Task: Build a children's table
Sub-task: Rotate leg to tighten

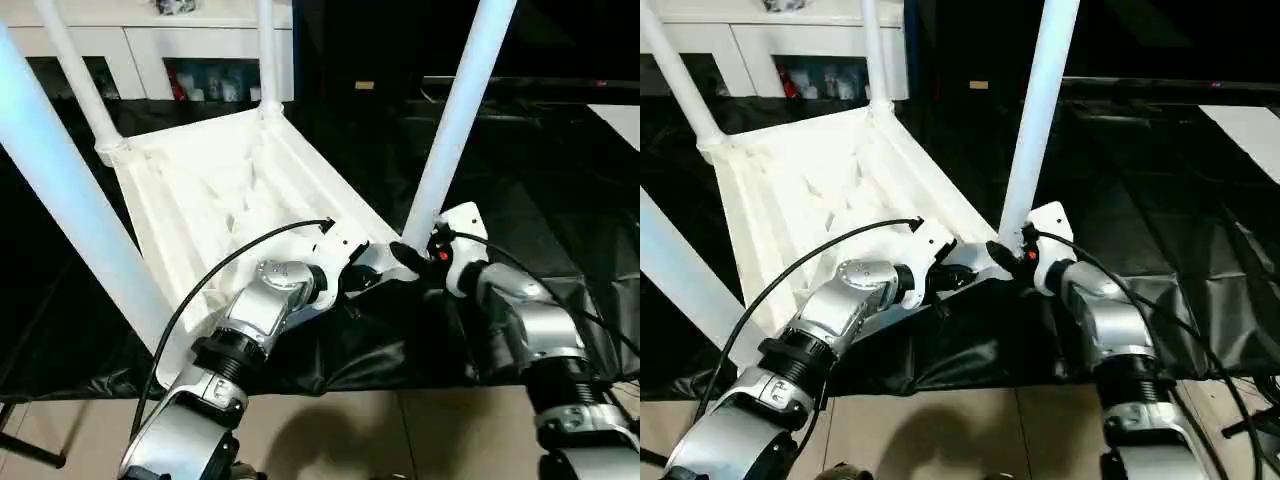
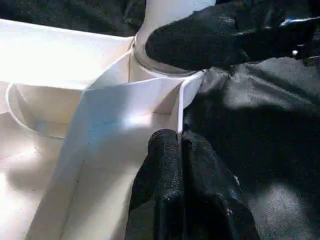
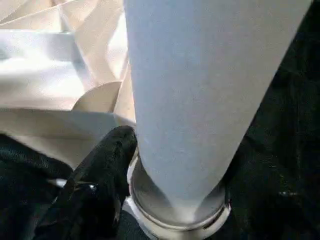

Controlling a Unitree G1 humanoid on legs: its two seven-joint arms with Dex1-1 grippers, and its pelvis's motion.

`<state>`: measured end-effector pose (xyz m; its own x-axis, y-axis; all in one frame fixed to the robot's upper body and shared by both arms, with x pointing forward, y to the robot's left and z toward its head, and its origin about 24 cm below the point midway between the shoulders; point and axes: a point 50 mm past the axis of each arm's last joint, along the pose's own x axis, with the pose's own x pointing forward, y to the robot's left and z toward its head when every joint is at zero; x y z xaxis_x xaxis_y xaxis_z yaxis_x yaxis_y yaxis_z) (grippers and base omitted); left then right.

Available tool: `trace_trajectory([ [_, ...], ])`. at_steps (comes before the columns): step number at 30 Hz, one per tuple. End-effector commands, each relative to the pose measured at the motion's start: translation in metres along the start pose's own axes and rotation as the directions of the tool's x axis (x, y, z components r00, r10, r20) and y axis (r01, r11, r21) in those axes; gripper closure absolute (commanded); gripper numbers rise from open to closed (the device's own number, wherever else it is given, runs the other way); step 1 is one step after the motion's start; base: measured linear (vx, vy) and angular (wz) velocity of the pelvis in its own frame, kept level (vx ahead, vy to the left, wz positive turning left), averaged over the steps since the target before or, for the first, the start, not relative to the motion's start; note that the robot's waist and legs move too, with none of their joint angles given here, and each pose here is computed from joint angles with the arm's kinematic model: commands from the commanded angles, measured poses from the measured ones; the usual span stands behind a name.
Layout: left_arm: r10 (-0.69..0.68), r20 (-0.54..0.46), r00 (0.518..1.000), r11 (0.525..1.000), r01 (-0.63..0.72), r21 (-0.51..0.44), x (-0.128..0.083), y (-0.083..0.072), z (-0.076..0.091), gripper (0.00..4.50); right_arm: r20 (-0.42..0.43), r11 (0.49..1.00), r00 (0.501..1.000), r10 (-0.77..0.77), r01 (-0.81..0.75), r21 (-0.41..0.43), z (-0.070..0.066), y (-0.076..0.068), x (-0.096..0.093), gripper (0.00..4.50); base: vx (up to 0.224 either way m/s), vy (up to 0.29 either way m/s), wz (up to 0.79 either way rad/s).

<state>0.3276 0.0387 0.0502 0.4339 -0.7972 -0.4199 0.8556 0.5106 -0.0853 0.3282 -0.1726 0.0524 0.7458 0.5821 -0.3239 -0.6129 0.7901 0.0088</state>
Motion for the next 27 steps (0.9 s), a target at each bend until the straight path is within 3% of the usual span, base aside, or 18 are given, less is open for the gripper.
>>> trace_trajectory([
  [1, -0.038, 0.130, 0.991, 0.998, 0.031, 0.055, -0.002, -0.004, 0.023, 4.50, -0.042, 0.986, 0.985, 0.168, -0.168, 0.008, -0.013, 0.020, 0.004, 1.36, 0.000, 0.000, 0.00],
  [3, -0.048, 0.125, 0.991, 0.997, 0.041, 0.059, -0.004, -0.003, 0.022, 4.50, -0.039, 0.978, 0.978, 0.206, -0.206, -0.017, -0.012, 0.017, -0.004, 1.36, 0.000, 0.000, 0.00],
  [6, -0.104, 0.101, 0.989, 0.991, 0.095, 0.091, -0.013, 0.000, 0.015, 4.50, -0.039, 0.951, 0.952, 0.303, -0.305, -0.053, -0.008, 0.000, -0.039, 1.36, 0.000, 0.000, 0.00],
  [7, -0.131, 0.084, 0.988, 0.987, 0.123, 0.102, -0.018, 0.001, 0.010, 4.50, -0.053, 0.940, 0.942, 0.331, -0.334, -0.065, -0.006, -0.011, -0.060, 1.36, 0.000, 0.000, 0.00],
  [14, -0.191, 0.057, 0.980, 0.974, 0.182, 0.133, -0.028, 0.003, 0.003, 4.50, -0.110, 0.944, 0.945, 0.309, -0.319, -0.080, -0.006, -0.031, -0.094, 1.36, 0.000, 0.000, 0.00],
  [16, -0.269, 0.047, 0.962, 0.950, 0.257, 0.176, -0.037, 0.003, 0.001, 4.50, -0.106, 0.965, 0.966, 0.237, -0.246, -0.088, -0.002, -0.044, -0.108, 1.36, 0.000, 0.000, 0.00],
  [22, -0.431, 0.028, 0.902, 0.876, 0.411, 0.255, -0.048, -0.004, 0.002, 4.50, -0.041, 0.994, 0.999, 0.016, -0.020, -0.103, 0.004, -0.060, -0.101, 1.36, 0.000, 0.000, 0.00],
  [27, -0.490, 0.003, 0.872, 0.834, 0.468, 0.293, -0.049, -0.008, 0.001, 4.50, 0.007, 0.987, 0.989, -0.146, 0.146, -0.065, 0.004, -0.067, -0.089, 1.36, 0.000, 0.000, 0.00],
])
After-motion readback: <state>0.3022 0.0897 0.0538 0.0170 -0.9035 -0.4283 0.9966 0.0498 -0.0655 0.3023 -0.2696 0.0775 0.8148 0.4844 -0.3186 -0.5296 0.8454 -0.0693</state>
